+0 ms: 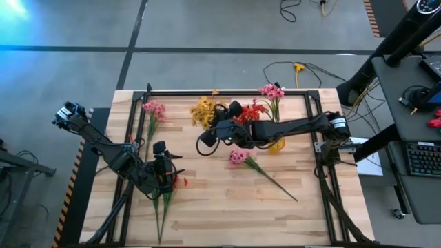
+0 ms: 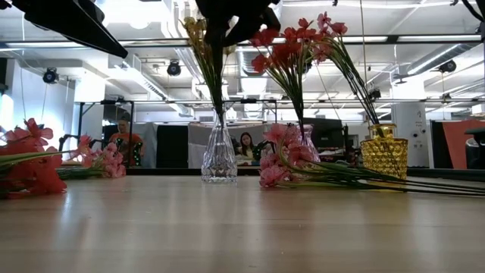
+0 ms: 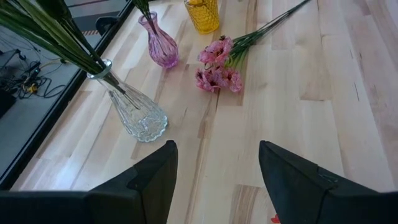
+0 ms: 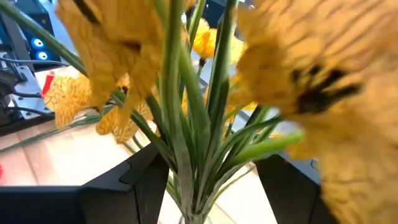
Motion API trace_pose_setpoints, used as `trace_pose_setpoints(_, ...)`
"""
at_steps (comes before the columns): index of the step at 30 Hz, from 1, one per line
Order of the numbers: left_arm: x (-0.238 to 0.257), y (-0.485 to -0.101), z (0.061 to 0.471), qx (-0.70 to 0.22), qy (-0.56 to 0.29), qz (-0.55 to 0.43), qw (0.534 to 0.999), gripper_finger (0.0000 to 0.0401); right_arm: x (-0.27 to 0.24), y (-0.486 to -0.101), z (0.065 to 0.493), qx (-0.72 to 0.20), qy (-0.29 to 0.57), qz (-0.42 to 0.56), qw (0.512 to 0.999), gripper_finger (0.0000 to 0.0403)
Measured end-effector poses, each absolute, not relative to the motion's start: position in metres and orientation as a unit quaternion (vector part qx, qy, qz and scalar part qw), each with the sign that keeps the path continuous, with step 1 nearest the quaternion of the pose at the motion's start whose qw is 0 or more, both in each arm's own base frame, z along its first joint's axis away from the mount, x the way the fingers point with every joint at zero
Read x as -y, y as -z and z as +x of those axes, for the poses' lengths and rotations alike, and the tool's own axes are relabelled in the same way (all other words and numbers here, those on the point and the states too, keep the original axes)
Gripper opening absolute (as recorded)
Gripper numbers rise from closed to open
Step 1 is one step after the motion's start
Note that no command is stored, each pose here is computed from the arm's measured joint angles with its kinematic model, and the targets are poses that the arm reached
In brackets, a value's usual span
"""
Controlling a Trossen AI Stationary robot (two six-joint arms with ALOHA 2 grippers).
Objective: Sort flowers into vase by color
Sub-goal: Put the yellow flowers into the transparent vase
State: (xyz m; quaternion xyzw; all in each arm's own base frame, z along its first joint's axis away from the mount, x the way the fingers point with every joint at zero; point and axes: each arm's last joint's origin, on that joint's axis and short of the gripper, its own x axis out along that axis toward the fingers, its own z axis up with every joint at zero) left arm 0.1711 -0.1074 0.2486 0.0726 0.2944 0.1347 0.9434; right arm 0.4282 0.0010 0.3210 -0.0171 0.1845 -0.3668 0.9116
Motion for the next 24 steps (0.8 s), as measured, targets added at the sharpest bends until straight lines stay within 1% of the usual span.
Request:
trace_pose_setpoints(7, 0.107, -0.249, 0.171, -0.294, -0.135, 0.073, 0.943, 0.0207, -0.001, -0.338, 0.426, -0.197, 0.366, -0.025, 0.909, 0.0221)
trace_pose_setpoints(10, 0.107, -0.249, 0.171, -0.294, -0.135, 0.073, 0.943, 0.0207, -0.001, -0.340, 0.425, -0.197, 0.366, -0.025, 0.909, 0.0211)
trace_pose_setpoints(13, 0.107, -0.249, 0.171, -0.294, -0.135, 0.073, 0.943, 0.0207, -0.001, -0.339, 0.425, -0.198, 0.366, -0.025, 0.909, 0.0183)
trace_pose_setpoints(20, 0.107, -0.249, 0.171, -0.294, -0.135, 0.073, 0.943, 0.0207, -0.001, -0.337, 0.425, -0.202, 0.366, -0.025, 0.908, 0.0093)
trace_pose_setpoints(24, 0.107, -0.249, 0.171, -0.294, -0.135, 0.073, 0.943, 0.0207, -0.001, -0.337, 0.425, -0.202, 0.364, -0.026, 0.909, 0.0053)
